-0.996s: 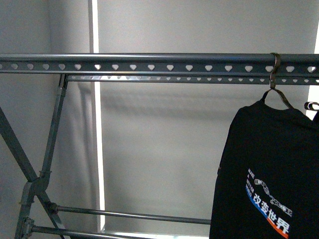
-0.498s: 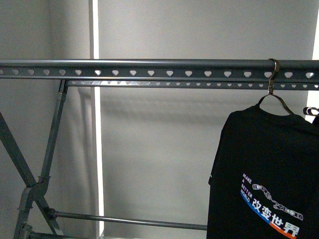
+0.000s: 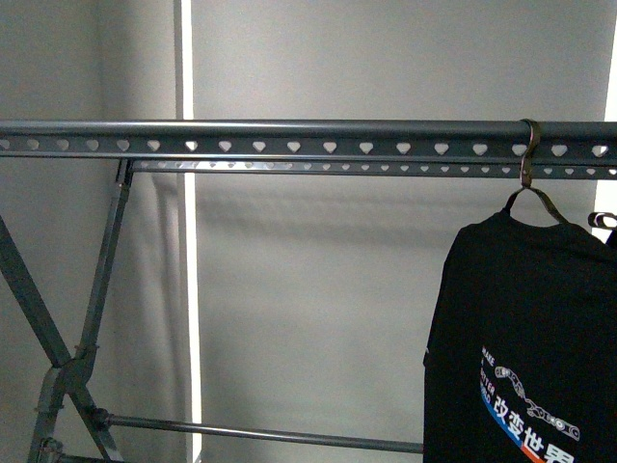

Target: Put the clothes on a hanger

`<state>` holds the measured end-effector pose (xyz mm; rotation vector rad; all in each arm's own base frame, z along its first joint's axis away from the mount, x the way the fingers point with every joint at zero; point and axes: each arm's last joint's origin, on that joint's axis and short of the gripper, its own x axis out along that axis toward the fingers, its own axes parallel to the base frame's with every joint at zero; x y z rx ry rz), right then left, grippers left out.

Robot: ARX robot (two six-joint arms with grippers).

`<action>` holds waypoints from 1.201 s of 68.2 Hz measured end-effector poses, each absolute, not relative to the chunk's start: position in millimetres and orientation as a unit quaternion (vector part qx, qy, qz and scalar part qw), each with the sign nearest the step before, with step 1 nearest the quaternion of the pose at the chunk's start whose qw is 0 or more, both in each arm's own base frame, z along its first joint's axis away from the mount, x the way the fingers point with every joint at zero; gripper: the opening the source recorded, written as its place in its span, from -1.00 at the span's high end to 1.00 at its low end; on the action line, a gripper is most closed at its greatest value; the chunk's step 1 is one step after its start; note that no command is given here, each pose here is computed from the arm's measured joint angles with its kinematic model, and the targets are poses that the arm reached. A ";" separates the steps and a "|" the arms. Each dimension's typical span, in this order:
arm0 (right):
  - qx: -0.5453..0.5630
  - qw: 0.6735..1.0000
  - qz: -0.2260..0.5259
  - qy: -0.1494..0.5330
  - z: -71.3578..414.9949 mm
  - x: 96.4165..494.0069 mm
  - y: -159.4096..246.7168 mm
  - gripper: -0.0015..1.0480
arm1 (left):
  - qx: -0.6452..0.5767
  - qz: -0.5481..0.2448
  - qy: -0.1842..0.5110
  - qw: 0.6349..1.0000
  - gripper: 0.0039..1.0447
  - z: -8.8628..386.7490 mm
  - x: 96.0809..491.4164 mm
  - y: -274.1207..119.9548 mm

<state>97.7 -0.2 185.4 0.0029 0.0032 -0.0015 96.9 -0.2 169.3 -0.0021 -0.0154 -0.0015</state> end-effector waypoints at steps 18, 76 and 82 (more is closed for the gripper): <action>0.001 1.000 -0.001 0.002 177.0 97.6 -0.2 0.95 | -0.001 -0.001 -0.008 1.000 0.94 169.3 96.9 -0.2; 0.001 1.000 -0.001 0.001 165.0 97.6 -0.3 -0.34 | -0.001 -0.001 -0.008 1.000 -0.46 169.3 96.9 -0.2; 0.000 1.000 -0.001 0.001 165.0 97.6 -0.3 -0.65 | -0.001 -0.001 -0.008 1.000 -0.77 169.3 96.9 -0.2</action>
